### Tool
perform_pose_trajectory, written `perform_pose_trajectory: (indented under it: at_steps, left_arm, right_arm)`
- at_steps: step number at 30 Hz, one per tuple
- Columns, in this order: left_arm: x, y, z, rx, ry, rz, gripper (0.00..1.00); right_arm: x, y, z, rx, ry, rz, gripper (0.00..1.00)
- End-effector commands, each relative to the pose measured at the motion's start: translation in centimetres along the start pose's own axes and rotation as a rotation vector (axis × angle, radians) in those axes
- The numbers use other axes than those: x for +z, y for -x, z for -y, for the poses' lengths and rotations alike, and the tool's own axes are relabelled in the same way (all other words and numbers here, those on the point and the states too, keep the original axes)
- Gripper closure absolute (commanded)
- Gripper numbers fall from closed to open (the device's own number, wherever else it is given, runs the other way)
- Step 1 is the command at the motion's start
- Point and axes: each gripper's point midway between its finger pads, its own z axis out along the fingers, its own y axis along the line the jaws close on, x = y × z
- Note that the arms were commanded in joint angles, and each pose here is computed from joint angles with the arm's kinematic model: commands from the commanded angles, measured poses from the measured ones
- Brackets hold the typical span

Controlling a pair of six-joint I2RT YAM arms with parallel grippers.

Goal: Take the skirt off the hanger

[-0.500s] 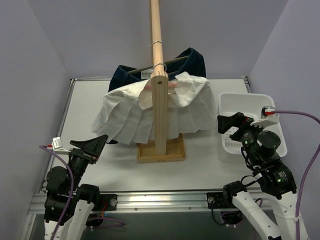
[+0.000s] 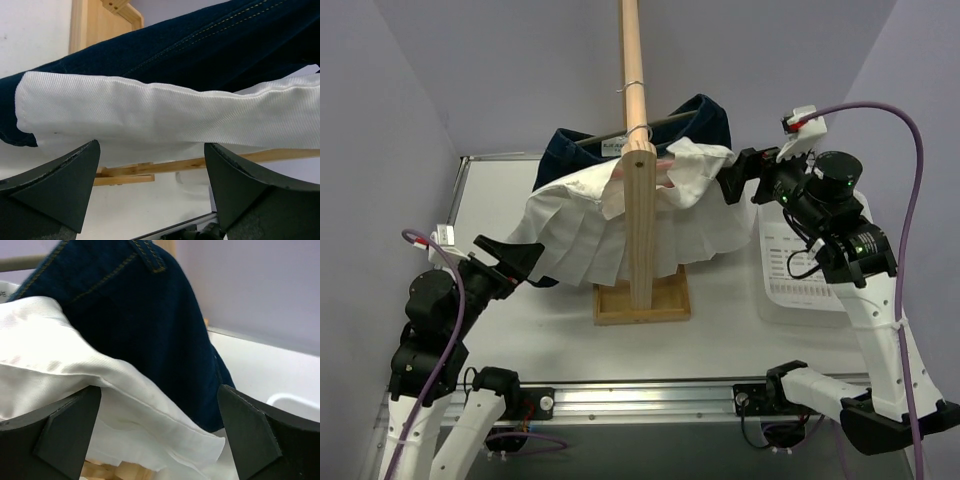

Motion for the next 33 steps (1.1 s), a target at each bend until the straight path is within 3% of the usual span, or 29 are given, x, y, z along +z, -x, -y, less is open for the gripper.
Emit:
perform_pose_trajectory:
  at_steps: [1,9,12,13,20,23,26,27,33]
  left_arm:
    - [-0.9,1.1,-0.1,0.109,0.033,0.028,0.06]
    - [1.4,0.4,0.1,0.255,0.057,-0.106,0.02]
    - [2.3,0.3,0.7,0.27,0.035,-0.139,0.0]
    - [2.4,0.5,1.1,0.276,0.027,-0.139,0.06]
    - [3.8,1.7,2.8,0.299,0.007,-0.14,0.12]
    - [4.0,1.9,3.1,0.3,0.002,-0.137,0.12]
    - [4.3,1.7,3.3,0.297,-0.012,-0.147,0.13]
    - [4.3,1.7,3.4,0.296,-0.017,-0.151,0.13]
    - [4.3,1.9,4.3,0.3,-0.047,-0.15,0.13]
  right_arm:
    - [-0.6,3.5,-3.0,-0.147,0.186,0.087,0.05]
    - [-2.2,2.0,-6.1,-0.286,0.438,0.056,0.07]
    - [-2.2,1.9,-7.2,-0.31,0.541,0.054,0.12]
    - [-1.8,1.7,-7.3,-0.295,0.565,0.048,0.12]
    - [-1.8,2.9,-6.9,-0.242,0.65,0.095,0.26]
    - [-2.0,3.2,-7.4,-0.227,0.677,0.111,0.44]
    - [-2.1,3.1,-8.0,-0.214,0.734,0.112,0.83]
    - [-1.9,2.9,-8.0,-0.204,0.745,0.105,1.0]
    - [-1.4,3.3,-8.1,-0.159,0.779,0.141,1.0]
